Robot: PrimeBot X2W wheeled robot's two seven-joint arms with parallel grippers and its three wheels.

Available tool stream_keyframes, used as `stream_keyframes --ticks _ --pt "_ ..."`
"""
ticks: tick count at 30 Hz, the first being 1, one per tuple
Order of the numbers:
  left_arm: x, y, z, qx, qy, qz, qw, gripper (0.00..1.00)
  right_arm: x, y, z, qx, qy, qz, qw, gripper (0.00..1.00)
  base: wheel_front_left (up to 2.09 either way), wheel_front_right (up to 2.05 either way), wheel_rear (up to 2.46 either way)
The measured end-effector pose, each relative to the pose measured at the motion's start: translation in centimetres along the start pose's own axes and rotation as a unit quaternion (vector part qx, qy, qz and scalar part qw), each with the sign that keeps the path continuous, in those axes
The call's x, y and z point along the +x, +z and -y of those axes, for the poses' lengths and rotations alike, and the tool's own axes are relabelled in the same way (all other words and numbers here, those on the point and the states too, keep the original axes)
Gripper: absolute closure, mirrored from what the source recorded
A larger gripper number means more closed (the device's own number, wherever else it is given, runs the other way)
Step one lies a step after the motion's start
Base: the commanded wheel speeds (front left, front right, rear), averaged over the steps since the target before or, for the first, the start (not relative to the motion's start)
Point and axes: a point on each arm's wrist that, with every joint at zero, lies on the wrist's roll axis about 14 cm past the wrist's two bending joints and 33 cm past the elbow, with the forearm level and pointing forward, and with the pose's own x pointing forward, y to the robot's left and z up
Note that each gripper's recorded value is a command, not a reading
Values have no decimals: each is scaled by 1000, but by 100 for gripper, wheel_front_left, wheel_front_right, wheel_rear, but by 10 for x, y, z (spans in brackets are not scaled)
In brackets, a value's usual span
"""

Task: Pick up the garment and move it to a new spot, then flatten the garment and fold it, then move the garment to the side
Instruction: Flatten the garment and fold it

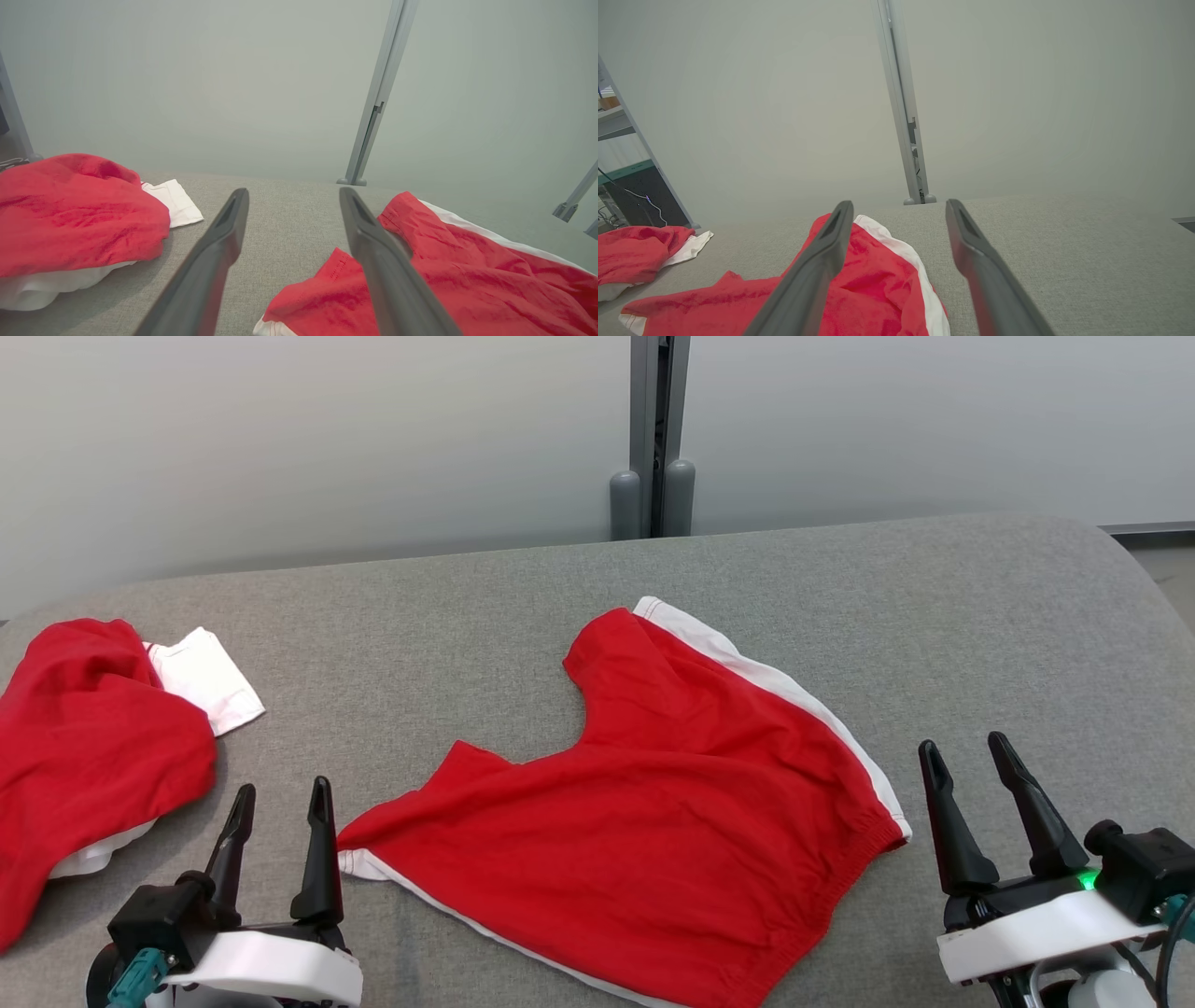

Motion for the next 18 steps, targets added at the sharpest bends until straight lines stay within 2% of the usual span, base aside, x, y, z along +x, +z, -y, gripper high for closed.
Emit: stream_keyframes --ticks 18 --pt "0 -2 -4 1 4 -1 1000 0 -1 2 -5 6 9 2 1000 0 0 0 0"
